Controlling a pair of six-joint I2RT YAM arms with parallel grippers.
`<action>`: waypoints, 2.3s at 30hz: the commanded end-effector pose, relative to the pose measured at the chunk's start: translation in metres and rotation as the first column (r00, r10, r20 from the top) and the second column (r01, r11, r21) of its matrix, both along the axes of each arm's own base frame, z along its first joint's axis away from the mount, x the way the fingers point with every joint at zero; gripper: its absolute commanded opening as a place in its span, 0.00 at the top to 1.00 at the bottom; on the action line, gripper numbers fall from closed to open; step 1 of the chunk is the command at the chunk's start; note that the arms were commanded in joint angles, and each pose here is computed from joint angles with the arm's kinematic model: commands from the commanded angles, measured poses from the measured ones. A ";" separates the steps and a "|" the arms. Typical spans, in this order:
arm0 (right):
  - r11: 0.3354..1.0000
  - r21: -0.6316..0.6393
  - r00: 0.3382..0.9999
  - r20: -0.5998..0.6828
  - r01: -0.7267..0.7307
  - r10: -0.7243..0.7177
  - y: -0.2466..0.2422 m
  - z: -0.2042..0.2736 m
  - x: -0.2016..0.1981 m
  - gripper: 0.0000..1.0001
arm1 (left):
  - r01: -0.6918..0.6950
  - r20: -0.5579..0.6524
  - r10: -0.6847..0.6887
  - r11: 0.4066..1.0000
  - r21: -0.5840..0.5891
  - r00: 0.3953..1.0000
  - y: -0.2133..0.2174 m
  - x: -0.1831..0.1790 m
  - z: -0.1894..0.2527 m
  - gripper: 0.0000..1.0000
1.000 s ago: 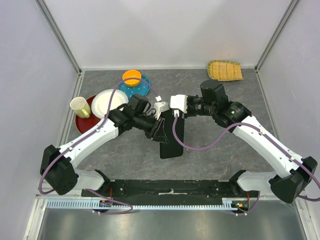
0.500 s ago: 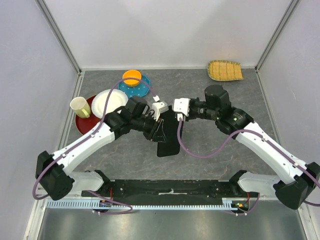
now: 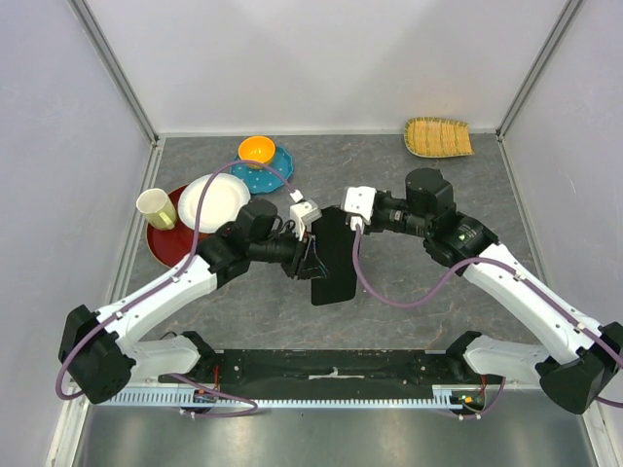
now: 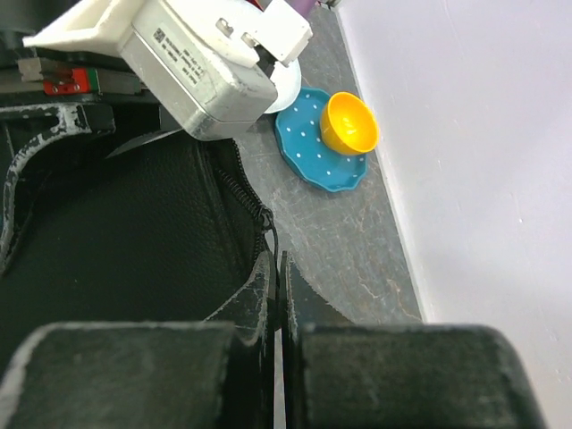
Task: Sort the hair-cutting tools
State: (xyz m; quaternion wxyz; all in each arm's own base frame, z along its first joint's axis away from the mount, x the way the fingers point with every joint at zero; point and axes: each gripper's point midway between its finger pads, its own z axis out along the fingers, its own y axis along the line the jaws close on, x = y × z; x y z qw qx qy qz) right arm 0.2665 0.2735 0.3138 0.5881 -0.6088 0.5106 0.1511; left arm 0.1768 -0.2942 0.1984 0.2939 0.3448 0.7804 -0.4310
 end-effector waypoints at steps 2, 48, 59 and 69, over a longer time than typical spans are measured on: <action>0.992 0.107 0.991 -0.107 -0.064 0.076 0.021 0.004 -0.015 1.00 | 0.037 0.199 0.026 0.952 -0.304 0.980 -0.026 0.015 0.079 0.61; 0.996 0.055 0.998 -0.014 -0.068 0.069 0.058 0.014 -0.014 0.78 | 0.053 0.162 -0.031 0.990 -0.133 0.986 -0.025 0.012 0.050 0.98; 0.930 0.117 0.936 -0.097 0.347 -0.337 -0.015 -0.013 0.002 0.24 | -0.175 0.089 0.180 0.983 -0.058 0.980 0.000 0.044 0.040 0.98; 0.579 0.270 0.639 -0.316 0.769 -0.701 -0.093 -0.012 0.020 0.02 | -0.332 -0.062 0.330 0.943 -0.025 0.942 0.013 0.092 0.019 0.98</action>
